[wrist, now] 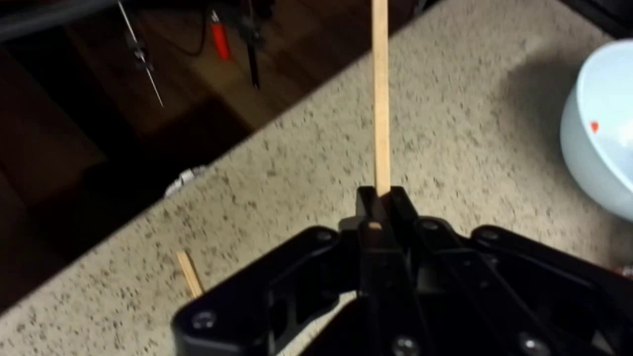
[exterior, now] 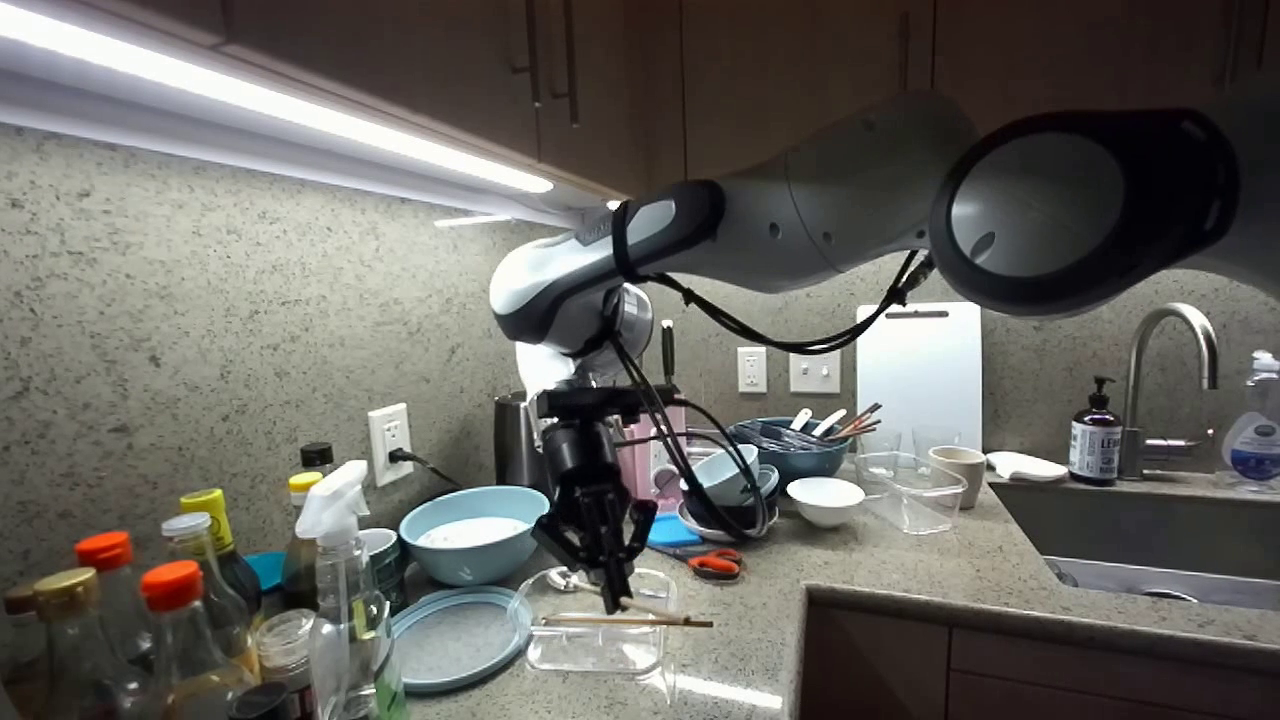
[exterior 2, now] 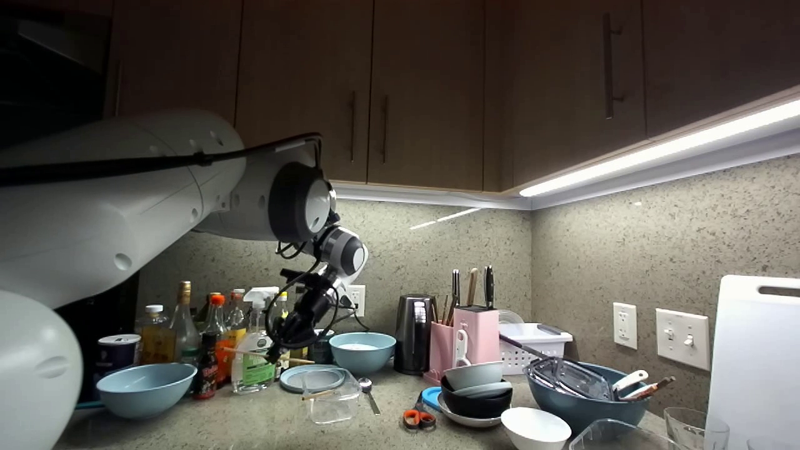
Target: Put the wood sticks in the the bowl
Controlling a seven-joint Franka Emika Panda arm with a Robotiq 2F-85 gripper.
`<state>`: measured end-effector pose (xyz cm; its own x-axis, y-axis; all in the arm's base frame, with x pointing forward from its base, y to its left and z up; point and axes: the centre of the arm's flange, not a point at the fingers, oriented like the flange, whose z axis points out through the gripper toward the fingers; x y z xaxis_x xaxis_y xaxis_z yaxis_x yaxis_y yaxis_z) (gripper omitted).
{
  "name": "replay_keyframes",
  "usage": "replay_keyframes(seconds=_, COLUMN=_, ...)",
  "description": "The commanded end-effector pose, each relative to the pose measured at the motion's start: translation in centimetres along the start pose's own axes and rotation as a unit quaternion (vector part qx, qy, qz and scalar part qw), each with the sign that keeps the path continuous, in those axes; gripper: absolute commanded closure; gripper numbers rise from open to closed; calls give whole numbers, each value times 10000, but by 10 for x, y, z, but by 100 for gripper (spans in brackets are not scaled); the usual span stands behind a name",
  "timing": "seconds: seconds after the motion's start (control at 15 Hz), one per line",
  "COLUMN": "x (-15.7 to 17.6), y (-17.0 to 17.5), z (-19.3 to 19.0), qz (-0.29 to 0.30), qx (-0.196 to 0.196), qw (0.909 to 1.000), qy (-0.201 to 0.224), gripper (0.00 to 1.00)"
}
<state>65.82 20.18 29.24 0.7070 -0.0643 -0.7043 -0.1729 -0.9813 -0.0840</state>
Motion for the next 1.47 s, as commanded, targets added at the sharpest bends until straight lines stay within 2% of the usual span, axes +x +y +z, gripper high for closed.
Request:
replay_keyframes(seconds=0.0, x=-46, y=27, z=-13, qz=85, qx=-78, qw=9946, qy=-1033, gripper=93)
replay_keyframes(seconds=0.13, x=-58, y=44, z=-21, qz=255, qx=-150, qw=9898, qy=-1392, gripper=93)
replay_keyframes(seconds=0.2, x=-44, y=31, z=-12, qz=49, qx=-222, qw=9938, qy=-1087, gripper=93)
replay_keyframes(seconds=0.33, x=-50, y=45, z=-18, qz=116, qx=-200, qw=9921, qy=-1236, gripper=93)
replay_keyframes(seconds=0.53, x=-20, y=48, z=-20, qz=107, qx=-381, qw=9913, qy=-1252, gripper=93)
replay_keyframes(seconds=0.93, x=23, y=57, z=-8, qz=-123, qx=-1050, qw=9837, qy=-1457, gripper=93)
replay_keyframes(seconds=1.13, x=34, y=56, z=-1, qz=-327, qx=-1375, qw=9799, qy=-1410, gripper=93)
replay_keyframes(seconds=1.33, x=41, y=52, z=5, qz=-440, qx=-1640, qw=9784, qy=-1176, gripper=93)
replay_keyframes(seconds=1.4, x=43, y=49, z=6, qz=-427, qx=-1522, qw=9823, qy=-1001, gripper=93)
